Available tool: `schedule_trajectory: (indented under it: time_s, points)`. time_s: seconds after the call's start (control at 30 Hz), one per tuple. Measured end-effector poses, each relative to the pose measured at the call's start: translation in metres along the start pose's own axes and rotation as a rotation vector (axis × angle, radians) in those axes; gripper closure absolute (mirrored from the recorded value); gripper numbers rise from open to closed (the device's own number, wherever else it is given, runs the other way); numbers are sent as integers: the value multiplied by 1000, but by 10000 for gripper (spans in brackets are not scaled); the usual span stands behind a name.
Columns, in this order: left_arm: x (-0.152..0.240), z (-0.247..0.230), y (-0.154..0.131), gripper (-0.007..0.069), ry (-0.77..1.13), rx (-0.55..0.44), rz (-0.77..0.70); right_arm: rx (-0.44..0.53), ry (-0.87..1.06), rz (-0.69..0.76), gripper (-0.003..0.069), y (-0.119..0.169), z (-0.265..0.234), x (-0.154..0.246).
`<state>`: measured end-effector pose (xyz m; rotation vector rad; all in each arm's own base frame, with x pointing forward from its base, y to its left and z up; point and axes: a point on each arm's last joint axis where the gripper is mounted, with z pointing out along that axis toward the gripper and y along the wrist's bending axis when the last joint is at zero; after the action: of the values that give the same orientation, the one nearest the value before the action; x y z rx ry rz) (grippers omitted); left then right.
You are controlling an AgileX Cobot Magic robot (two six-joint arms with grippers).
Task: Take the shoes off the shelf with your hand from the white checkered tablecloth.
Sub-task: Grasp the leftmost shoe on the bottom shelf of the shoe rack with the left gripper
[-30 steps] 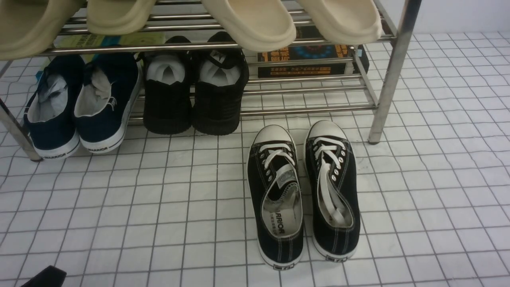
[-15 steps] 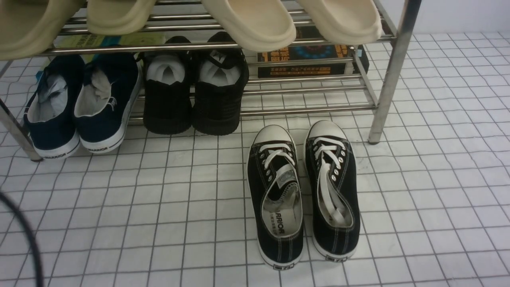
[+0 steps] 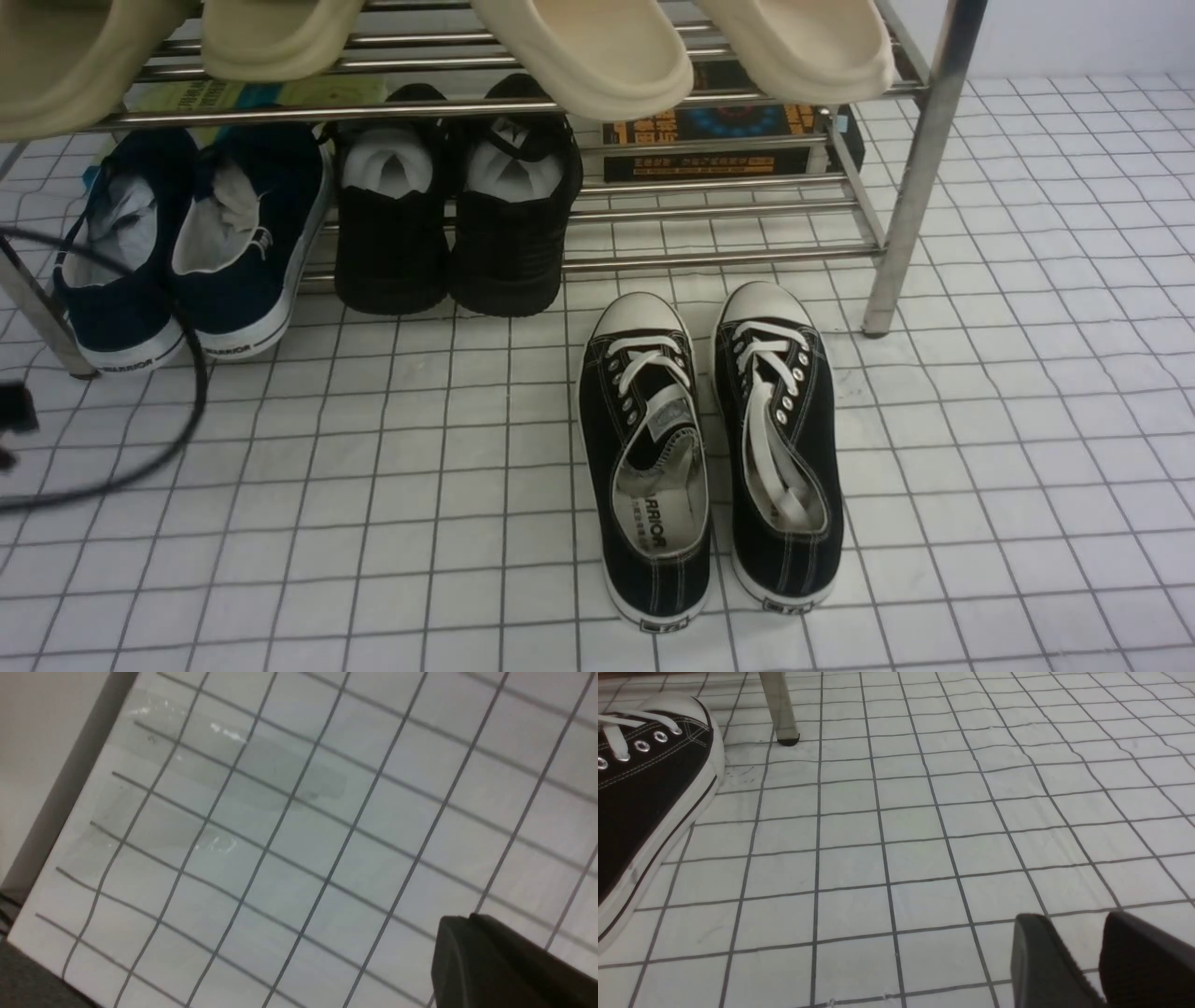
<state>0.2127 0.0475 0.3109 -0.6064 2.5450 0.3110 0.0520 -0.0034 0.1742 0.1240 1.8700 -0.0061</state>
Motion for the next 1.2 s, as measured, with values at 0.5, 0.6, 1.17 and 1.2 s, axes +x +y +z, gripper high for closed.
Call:
schedule_trajectory:
  time_s: [0.5, 0.6, 1.17, 1.2]
  points:
    - [-83, 54, 12, 570, 55, 450, -393, 0, 0, 0, 439, 0, 0, 0]
    - [-89, 63, 1, 496, 9, 478, -386, 0, 0, 0, 438, 0, 0, 0]
    - [-100, 129, -21, 152, -23, 474, -482, 0, 0, 0, 421, 0, 0, 0]
    - [-100, 136, -22, 162, -14, 475, -501, 0, 0, 0, 421, 0, 0, 0]
